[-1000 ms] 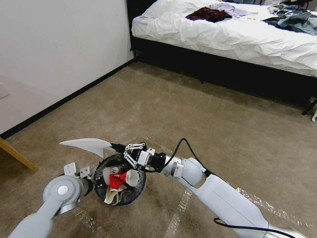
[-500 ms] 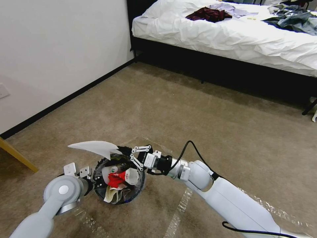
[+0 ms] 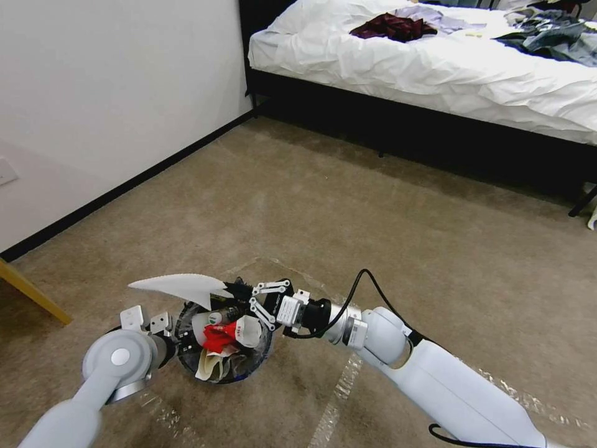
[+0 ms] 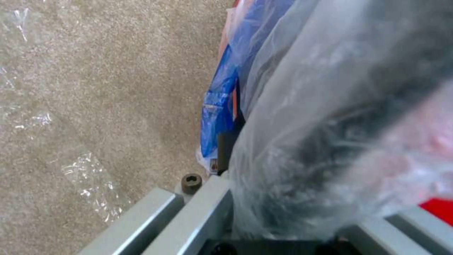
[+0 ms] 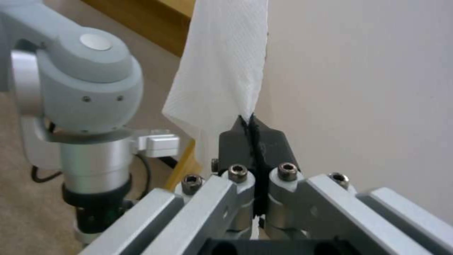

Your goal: Pick up the trash bin and place the garbage on the floor into it.

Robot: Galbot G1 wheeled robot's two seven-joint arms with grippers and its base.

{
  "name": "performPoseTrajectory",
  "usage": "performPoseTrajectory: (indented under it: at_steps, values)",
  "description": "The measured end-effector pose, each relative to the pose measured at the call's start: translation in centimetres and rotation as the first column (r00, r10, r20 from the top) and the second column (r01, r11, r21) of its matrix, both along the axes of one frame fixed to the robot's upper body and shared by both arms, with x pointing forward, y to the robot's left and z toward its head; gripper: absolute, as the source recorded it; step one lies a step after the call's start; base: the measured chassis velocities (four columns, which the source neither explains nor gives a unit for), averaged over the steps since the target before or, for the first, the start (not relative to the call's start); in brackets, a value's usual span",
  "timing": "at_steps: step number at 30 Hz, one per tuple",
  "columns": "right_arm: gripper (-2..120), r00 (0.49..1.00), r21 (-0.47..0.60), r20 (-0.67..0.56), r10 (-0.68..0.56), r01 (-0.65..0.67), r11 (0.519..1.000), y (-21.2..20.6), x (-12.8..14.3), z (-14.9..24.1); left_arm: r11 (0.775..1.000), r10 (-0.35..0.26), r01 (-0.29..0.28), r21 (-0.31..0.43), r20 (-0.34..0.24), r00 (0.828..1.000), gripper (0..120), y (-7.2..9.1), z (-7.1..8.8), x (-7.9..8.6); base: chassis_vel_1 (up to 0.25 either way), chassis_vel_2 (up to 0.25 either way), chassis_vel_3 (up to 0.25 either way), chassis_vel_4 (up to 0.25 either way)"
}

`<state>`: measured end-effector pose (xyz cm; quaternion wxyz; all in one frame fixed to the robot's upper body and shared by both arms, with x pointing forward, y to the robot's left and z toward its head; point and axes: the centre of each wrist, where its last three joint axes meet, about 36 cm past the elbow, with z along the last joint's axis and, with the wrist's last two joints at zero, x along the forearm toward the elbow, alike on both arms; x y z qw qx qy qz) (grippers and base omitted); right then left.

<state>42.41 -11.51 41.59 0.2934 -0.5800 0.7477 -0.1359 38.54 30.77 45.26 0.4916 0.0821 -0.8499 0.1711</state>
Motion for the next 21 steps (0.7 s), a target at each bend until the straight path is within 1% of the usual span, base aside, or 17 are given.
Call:
performPoseTrajectory:
  at_steps: [2, 4, 7, 11, 21]
  values:
    - [0, 1.000, 0.000, 0.000, 0.001, -0.001, 1.000, 0.0, 0.0, 0.0, 1.000, 0.000, 0.000, 0.000, 0.000, 1.000, 0, 0.0, 0.0, 0.0, 0.000, 0.000, 0.000, 0.000]
    - [0, 1.000, 0.012, -0.008, 0.015, -0.015, 1.000, 1.2, -0.3, -0.6, 1.000, 0.001, -0.001, -0.001, 0.003, 1.000, 0, 0.0, 0.1, 0.0, 0.000, 0.000, 0.000, 0.000]
    - [0, 1.000, 0.016, -0.011, 0.019, -0.019, 1.000, 1.6, -0.2, -0.9, 1.000, 0.002, -0.002, -0.001, 0.005, 1.000, 0, 0.1, 0.2, 0.0, 0.000, 0.000, 0.000, 0.000]
    - [0, 1.000, 0.014, -0.013, 0.019, -0.019, 1.000, 1.6, 0.0, -1.2, 1.000, 0.002, -0.002, -0.002, 0.007, 1.000, 0, 0.1, 0.2, 0.0, 0.000, 0.000, 0.000, 0.000]
    - [0, 0.999, 0.002, -0.043, 0.015, -0.015, 1.000, 1.1, -0.6, -3.5, 1.000, 0.005, -0.005, -0.006, 0.010, 1.000, 0, 0.1, 0.3, 0.1, 0.000, 0.000, 0.000, 0.000]
